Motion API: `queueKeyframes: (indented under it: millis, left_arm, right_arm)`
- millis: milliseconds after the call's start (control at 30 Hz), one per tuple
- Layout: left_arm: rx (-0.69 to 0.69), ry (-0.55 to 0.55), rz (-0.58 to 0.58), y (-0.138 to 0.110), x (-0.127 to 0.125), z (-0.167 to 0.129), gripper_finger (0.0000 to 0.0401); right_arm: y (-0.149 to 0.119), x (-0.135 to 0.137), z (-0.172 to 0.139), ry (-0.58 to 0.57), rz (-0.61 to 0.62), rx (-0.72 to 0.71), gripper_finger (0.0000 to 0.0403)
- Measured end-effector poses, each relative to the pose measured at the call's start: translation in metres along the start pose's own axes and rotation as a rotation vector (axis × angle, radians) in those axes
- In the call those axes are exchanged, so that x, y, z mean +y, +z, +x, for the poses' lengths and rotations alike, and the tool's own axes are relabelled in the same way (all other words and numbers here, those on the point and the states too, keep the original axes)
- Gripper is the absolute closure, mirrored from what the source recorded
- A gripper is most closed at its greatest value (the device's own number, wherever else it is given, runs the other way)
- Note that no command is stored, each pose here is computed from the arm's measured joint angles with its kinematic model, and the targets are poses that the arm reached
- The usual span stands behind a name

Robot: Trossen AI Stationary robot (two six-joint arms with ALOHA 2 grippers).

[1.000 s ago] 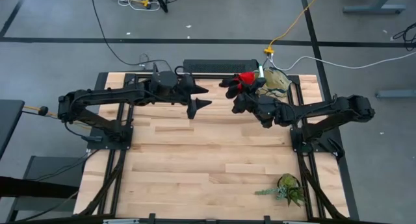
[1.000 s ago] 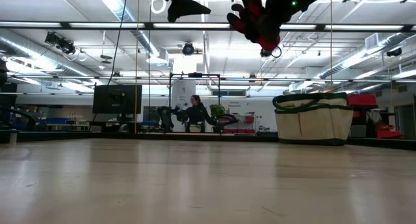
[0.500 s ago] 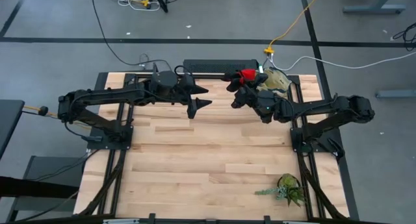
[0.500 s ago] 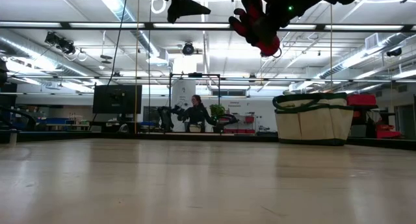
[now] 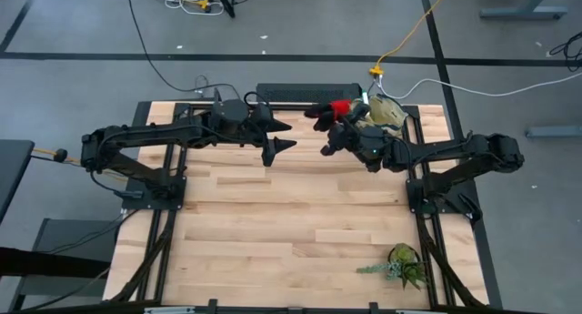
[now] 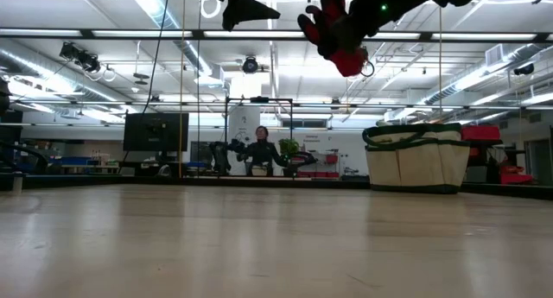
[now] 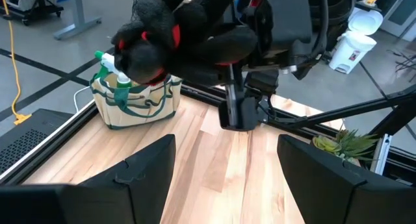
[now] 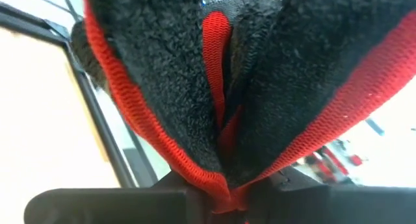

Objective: Pick & Place Garden tools in Gardening bag
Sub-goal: Put the red gloves into the gardening bag

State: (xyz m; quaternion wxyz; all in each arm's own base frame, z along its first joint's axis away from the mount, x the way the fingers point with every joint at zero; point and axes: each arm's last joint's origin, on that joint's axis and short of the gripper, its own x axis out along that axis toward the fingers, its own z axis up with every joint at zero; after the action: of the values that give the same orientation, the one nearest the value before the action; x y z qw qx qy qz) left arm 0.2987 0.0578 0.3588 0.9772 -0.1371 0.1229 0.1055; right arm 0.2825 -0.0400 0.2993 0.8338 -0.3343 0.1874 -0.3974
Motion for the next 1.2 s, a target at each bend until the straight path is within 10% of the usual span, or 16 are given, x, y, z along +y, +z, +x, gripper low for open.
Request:
queueKeyframes:
  millis: [1200]
  left_arm:
    - [-0.002, -0.001, 0.0, 0.0, 0.0, 0.0, 0.0124]
  right_arm:
    - [-0.024, -0.043, 0.0, 0.214, 0.375, 0.015, 0.0344]
